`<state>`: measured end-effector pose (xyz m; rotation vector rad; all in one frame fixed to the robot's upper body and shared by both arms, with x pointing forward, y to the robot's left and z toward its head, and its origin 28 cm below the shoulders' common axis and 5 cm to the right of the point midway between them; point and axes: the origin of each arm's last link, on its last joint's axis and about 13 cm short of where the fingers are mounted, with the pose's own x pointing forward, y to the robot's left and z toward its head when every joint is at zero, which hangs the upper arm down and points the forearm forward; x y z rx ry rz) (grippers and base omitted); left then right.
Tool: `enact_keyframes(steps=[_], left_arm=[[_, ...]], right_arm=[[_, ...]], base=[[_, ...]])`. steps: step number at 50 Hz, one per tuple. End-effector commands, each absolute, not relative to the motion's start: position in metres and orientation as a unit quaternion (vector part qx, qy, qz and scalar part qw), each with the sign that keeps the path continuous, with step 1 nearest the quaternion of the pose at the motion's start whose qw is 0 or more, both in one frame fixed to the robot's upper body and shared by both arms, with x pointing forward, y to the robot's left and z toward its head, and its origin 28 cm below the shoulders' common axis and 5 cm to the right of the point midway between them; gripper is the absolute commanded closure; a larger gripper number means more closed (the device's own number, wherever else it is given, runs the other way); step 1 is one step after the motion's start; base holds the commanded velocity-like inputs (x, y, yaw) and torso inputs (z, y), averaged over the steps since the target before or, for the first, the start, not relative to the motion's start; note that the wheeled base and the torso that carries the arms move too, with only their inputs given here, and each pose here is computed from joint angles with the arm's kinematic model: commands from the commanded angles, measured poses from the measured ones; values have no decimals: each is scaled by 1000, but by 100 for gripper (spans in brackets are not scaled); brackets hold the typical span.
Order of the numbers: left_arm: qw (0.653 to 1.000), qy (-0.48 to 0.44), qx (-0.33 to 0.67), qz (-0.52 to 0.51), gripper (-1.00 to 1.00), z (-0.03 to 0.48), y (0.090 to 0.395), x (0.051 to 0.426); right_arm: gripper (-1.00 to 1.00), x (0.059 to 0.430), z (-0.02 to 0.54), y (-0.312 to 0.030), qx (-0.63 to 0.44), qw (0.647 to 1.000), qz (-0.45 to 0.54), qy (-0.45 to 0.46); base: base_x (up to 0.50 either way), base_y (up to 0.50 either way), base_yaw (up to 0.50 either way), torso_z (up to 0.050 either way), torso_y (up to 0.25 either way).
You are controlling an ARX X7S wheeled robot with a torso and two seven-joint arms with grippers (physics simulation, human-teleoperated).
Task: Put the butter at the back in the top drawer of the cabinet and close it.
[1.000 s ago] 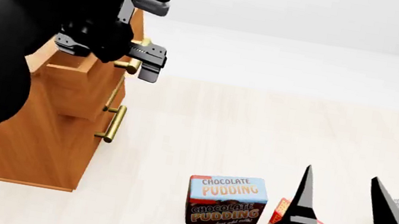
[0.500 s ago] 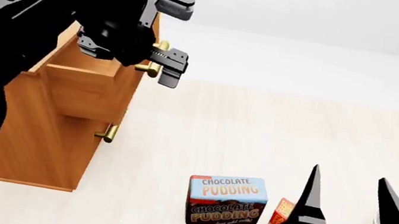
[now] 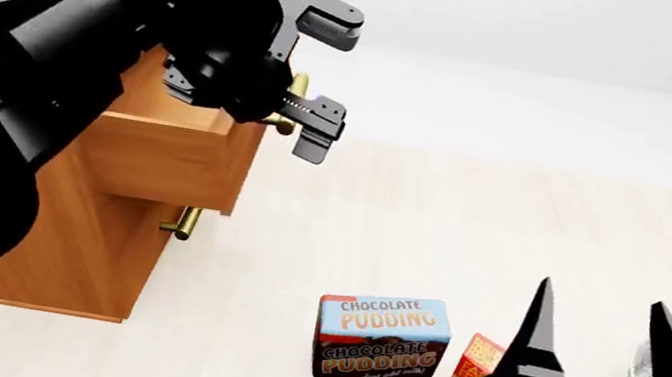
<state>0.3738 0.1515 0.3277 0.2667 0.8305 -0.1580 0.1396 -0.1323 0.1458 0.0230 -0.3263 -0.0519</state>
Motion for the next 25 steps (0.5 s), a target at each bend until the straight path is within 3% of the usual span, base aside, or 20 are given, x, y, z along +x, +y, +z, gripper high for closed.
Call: enact_keyframes(steps=[1,25], left_arm=[[899,401,97,-147,-100,327,132,368],[887,399,56,-227,-100,332,114,359]], right_arm=[[-100,140,146,-135,16,986,-29,-164],[-100,143,147,-141,25,986,-35,-164]], base=[[0,0,0,0,0],[0,0,0,0,0]])
